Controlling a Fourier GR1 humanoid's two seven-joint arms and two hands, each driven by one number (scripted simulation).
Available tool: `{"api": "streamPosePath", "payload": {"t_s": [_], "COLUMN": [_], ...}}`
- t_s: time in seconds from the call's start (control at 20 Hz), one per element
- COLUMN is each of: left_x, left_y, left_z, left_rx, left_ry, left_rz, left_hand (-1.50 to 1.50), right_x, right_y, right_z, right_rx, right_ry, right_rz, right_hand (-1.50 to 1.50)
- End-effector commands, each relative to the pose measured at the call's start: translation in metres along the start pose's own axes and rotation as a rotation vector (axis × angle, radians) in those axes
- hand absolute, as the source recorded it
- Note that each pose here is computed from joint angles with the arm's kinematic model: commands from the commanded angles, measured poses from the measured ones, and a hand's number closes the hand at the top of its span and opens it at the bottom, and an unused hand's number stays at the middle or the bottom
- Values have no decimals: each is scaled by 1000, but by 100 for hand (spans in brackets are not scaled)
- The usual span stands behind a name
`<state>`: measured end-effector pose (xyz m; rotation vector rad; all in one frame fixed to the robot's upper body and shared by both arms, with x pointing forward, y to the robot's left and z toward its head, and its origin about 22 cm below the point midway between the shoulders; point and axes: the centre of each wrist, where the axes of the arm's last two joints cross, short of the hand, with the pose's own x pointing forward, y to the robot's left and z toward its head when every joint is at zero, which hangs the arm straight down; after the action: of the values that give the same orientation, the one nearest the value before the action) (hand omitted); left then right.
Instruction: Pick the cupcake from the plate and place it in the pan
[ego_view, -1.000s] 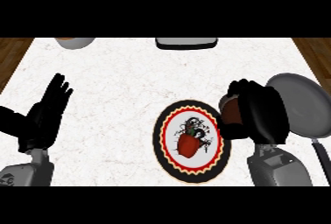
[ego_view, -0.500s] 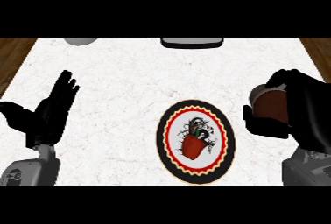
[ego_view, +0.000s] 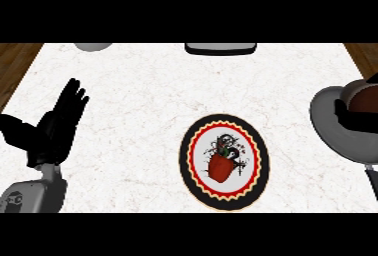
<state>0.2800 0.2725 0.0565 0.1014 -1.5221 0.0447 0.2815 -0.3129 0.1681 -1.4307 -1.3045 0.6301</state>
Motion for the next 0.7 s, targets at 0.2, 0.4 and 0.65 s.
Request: {"api": "streamPosePath", "payload": {"t_s": [0.2, 0.4, 0.65], "left_x": [-1, 3, 15], "left_y": [6, -6, 0], "left_z": [-1, 0, 3], "left_rx": [2, -13, -8], "left_ry": [5, -6, -10], "left_rz": [11, 13, -5], "left_hand": [0, 0, 0], "right_x": [-109, -124, -149], "right_y": [25, 54, 95], "right_z": [-28, -53, -44], "right_rx": [-27, 40, 79], "right_ry": [29, -2, -40], "right_rz": [-34, -69, -116], "right_hand": [150, 150, 150]}}
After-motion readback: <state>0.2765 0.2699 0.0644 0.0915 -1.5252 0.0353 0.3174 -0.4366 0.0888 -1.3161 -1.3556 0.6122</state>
